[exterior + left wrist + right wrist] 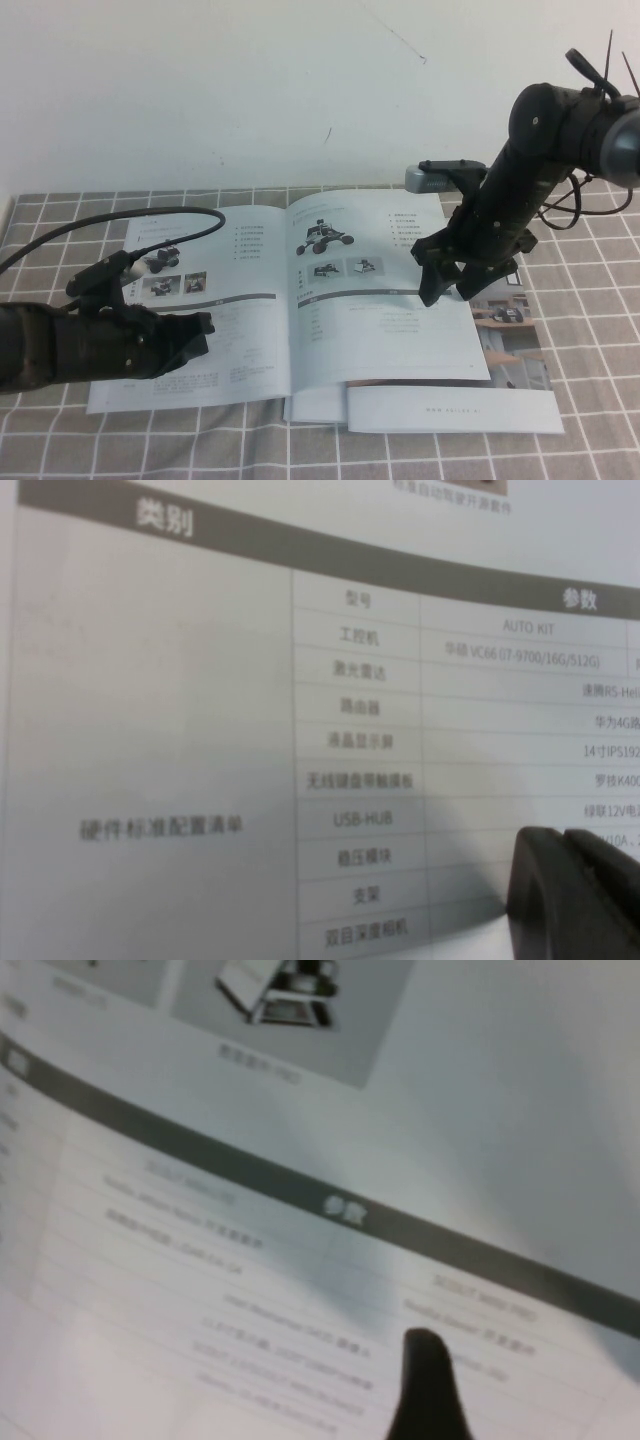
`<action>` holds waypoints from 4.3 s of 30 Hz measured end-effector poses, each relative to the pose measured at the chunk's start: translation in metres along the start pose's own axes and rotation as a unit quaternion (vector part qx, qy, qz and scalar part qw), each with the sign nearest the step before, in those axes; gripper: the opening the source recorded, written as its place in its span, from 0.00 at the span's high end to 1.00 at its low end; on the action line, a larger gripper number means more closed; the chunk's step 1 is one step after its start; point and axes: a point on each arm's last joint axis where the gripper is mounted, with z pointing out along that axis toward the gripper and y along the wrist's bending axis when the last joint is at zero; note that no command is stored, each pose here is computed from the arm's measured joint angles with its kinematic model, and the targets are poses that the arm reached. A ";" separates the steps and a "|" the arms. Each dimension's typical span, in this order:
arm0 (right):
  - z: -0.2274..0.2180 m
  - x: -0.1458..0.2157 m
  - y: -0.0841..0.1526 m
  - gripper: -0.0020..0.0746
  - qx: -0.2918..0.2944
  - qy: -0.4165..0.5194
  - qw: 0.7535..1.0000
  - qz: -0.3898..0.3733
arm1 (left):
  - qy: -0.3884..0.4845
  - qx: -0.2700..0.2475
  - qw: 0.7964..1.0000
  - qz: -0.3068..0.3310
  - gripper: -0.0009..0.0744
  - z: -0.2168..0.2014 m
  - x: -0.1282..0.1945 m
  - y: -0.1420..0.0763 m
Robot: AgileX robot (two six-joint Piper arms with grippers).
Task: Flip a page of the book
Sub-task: Open the closed book
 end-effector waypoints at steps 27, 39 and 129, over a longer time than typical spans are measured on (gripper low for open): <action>-0.019 -0.019 0.014 0.39 -0.053 -0.021 0.998 -0.012 | 0.000 0.000 1.000 -0.001 0.99 0.000 0.000 0.000; -0.042 -0.029 0.023 0.39 -0.061 -0.051 0.996 -0.029 | 0.000 0.000 1.000 -0.001 0.99 0.000 0.000 0.000; -0.106 -0.023 0.102 0.39 -0.300 -0.144 0.940 -0.079 | -0.012 0.059 0.992 0.113 0.99 -0.009 0.003 -0.064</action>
